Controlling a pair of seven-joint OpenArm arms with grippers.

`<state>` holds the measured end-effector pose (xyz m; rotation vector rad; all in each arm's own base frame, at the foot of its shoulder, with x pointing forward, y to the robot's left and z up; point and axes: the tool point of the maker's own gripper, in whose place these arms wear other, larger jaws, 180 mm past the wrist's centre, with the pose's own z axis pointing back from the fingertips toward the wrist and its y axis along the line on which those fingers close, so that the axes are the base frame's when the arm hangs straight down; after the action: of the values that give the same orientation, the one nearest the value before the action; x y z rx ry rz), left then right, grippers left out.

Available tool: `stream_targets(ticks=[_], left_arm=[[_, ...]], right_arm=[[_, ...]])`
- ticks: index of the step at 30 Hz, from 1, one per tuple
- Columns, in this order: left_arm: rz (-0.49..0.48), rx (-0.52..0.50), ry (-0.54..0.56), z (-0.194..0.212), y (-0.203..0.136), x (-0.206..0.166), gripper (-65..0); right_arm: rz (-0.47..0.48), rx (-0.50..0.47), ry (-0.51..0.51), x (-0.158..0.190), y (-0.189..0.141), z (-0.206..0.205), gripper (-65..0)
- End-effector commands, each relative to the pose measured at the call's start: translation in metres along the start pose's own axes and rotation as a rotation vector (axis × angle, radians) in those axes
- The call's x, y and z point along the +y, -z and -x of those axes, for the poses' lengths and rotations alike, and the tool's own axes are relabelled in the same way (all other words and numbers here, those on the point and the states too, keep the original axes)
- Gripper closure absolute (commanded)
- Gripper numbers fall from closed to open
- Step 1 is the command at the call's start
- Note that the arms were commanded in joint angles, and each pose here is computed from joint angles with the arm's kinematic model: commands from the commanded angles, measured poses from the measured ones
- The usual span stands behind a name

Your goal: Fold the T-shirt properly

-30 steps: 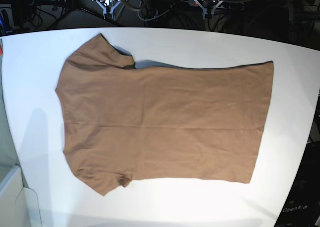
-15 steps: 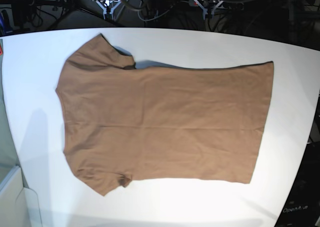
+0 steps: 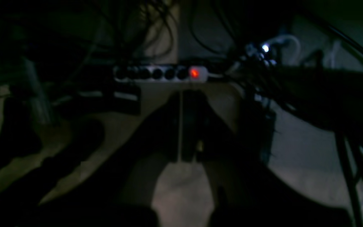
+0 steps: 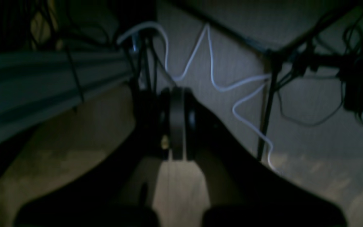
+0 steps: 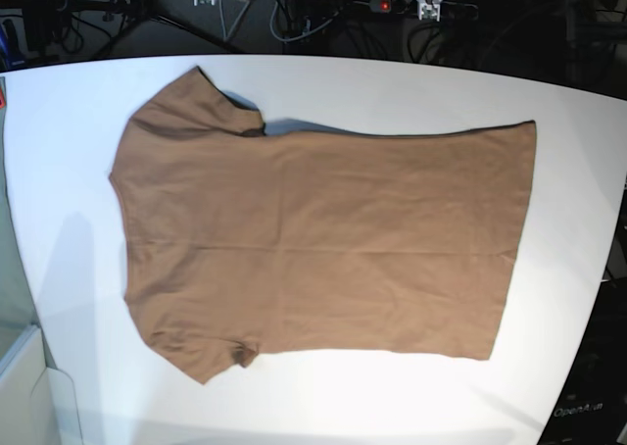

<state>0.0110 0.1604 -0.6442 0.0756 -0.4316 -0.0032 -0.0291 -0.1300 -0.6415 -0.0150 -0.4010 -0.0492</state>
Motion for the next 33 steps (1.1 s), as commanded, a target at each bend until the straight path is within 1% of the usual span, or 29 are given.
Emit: stream_targets(ticks=[1, 4, 6, 9, 12, 15, 22, 26, 29, 33], left_arm=[[0.009, -0.028, -0.005, -0.005, 0.0, -0.004, -1.0], [0.006, -0.021, -0.006, 0.003, -0.004, -0.003, -1.0], [-0.008, -0.023, -0.002, 0.002, -0.004, 0.006, -1.0], [-0.01, -0.041, -0.002, -0.001, -0.004, 0.009, -1.0], [0.038, -0.112, -0.041, -0.003, -0.013, 0.002, -1.0], [0.067, -0.198, -0.074, -0.007, -0.024, 0.005, -1.0], [0.062, -0.328, -0.083, 0.009, -0.061, 0.008, -1.0], [0.053, -0.431, -0.083, 0.013, -0.088, 0.013, -1.0], [0.048, -0.474, -0.081, 0.02, -0.107, 0.016, -1.0], [0.048, -0.457, -0.08, 0.03, -0.114, 0.016, -1.0]], right_arm=[[0.003, -0.003, -0.005, -0.002, -0.006, 0.008, -0.1], [0.004, -0.047, -0.005, -0.003, -0.013, 0.009, -0.1], [0.004, -0.081, -0.007, -0.003, -0.02, 0.011, -0.1], [0.009, -0.158, -0.013, -0.008, -0.031, 0.008, -0.1], [0.014, -0.241, -0.02, -0.013, -0.044, 0.006, -0.1], [0.015, -0.322, -0.023, -0.014, -0.06, 0.004, -0.1], [0.018, -0.478, -0.037, -0.021, -0.099, 0.004, -0.4], [0.02, -0.46, -0.039, -0.023, -0.104, 0.013, -0.1], [0.018, -0.46, -0.036, -0.023, -0.105, 0.014, -0.1], [0.019, -0.465, -0.038, -0.024, -0.105, 0.012, -0.1]])
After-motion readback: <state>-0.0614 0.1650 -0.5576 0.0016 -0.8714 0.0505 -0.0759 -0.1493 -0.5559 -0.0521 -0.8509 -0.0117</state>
